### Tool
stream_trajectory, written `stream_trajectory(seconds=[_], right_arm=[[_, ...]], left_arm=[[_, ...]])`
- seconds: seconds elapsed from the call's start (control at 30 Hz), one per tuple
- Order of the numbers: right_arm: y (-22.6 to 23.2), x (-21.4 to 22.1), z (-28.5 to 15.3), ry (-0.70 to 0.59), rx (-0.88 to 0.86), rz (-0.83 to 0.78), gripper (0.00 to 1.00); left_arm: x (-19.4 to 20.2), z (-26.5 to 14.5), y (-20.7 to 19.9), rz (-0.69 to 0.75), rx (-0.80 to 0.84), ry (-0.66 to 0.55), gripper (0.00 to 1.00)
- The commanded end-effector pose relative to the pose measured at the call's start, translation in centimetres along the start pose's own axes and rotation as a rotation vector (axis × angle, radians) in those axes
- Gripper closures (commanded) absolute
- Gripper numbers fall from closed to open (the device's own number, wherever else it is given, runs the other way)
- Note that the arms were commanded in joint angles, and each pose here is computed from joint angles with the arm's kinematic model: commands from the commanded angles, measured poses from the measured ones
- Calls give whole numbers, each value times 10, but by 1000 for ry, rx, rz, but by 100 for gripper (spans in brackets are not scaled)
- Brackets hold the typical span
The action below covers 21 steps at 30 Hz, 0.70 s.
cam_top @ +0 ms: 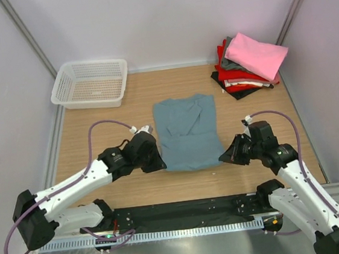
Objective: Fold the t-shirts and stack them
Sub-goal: Fold the tshirt
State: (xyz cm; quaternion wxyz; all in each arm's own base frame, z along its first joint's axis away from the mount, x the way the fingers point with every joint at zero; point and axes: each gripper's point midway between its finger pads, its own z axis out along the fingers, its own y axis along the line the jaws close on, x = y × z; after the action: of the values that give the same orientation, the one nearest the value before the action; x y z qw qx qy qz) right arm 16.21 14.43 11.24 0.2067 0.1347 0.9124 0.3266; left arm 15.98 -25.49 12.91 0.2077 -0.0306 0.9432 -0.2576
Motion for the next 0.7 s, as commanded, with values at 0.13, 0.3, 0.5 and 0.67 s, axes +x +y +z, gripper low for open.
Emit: stream_trajectory(seconds=[0.13,0.3,0.5,0.67], right_arm=[[25,-19,-29,-56,15,30,99],[31,-48,-31,-99,86,-10,99],[44,-74,-29,-133,98,-45,99],[47,-95,-10,-114,135,-60,99]], left_arm=[[-24,-37,1,-33,-61,-99,100],[-46,-39,-6,16,-108,-113,100],[-77,-37,-11,27,-114,-128,100],[-113,-32,-17,8,-91,-133,100]])
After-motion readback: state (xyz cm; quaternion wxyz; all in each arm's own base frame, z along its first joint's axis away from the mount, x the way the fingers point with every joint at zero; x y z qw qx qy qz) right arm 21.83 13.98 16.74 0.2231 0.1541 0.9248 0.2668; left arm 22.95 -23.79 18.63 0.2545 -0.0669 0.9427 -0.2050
